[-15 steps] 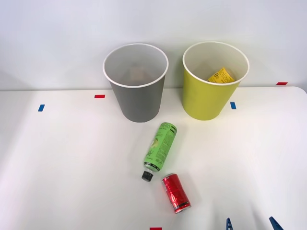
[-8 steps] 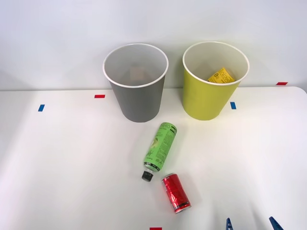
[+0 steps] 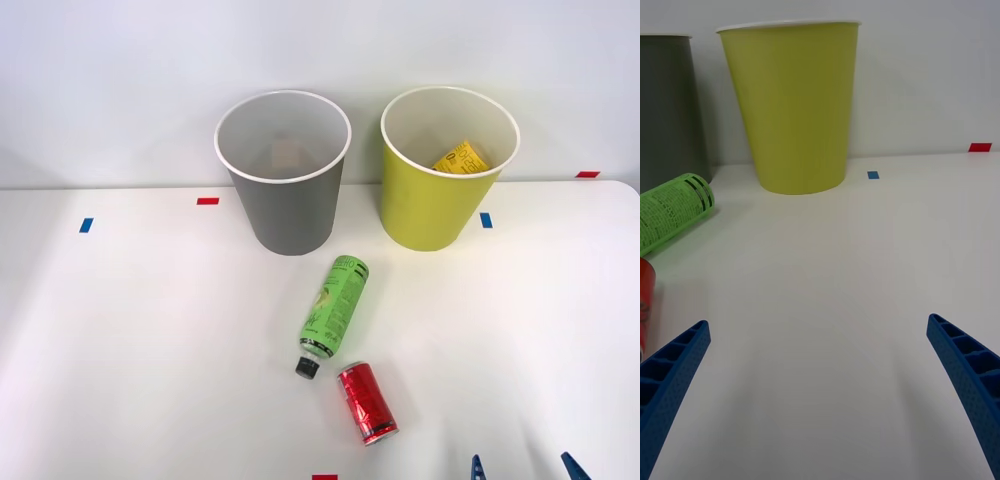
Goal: Put cans in the gray bin, plastic bottles in the light green bin
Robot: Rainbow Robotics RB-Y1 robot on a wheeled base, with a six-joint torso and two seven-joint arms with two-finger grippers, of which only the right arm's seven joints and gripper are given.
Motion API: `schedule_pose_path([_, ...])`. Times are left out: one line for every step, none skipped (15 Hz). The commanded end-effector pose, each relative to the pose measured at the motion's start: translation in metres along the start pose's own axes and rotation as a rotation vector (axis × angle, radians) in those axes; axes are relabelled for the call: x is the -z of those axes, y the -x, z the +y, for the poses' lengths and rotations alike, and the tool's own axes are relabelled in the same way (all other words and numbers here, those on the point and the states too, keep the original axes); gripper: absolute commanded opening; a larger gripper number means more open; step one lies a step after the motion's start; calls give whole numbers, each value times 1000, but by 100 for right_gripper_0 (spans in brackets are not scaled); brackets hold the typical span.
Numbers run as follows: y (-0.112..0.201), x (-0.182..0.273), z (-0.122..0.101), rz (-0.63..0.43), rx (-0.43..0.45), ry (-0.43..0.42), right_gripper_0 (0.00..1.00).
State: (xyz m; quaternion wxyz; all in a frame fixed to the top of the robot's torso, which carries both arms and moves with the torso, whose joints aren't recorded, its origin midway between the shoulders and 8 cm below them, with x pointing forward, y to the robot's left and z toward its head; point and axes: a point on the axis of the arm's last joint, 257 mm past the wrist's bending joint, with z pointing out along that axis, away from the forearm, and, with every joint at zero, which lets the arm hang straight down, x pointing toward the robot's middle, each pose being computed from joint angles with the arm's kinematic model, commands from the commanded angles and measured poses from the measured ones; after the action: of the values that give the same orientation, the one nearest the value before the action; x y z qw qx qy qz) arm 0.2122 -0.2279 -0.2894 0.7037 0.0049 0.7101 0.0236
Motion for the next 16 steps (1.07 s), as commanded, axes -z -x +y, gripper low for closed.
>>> schedule_pose_path([0, 0, 0, 0, 0, 0, 100])
schedule_pose_path([0, 0, 0, 0, 0, 0, 100])
schedule_pose_path([0, 0, 0, 0, 0, 0, 100])
schedule_pose_path([0, 0, 0, 0, 0, 0, 100])
schedule_pose_path([0, 0, 0, 0, 0, 0, 100])
schedule_pose_path([0, 0, 0, 0, 0, 0, 100])
schedule_pose_path([0, 0, 0, 0, 0, 0, 100])
schedule_pose_path([0, 0, 0, 0, 0, 0, 100])
schedule_pose_path([0, 0, 0, 0, 0, 0, 100])
schedule_pose_path([0, 0, 0, 0, 0, 0, 100])
schedule_pose_path([0, 0, 0, 0, 0, 0, 100])
schedule_pose_path([0, 0, 0, 0, 0, 0, 100])
schedule_pose_path([0, 0, 0, 0, 0, 0, 100])
schedule_pose_path([0, 0, 0, 0, 0, 0, 100])
schedule_pose_path([0, 0, 0, 0, 0, 0, 100])
schedule_pose_path([0, 0, 0, 0, 0, 0, 100])
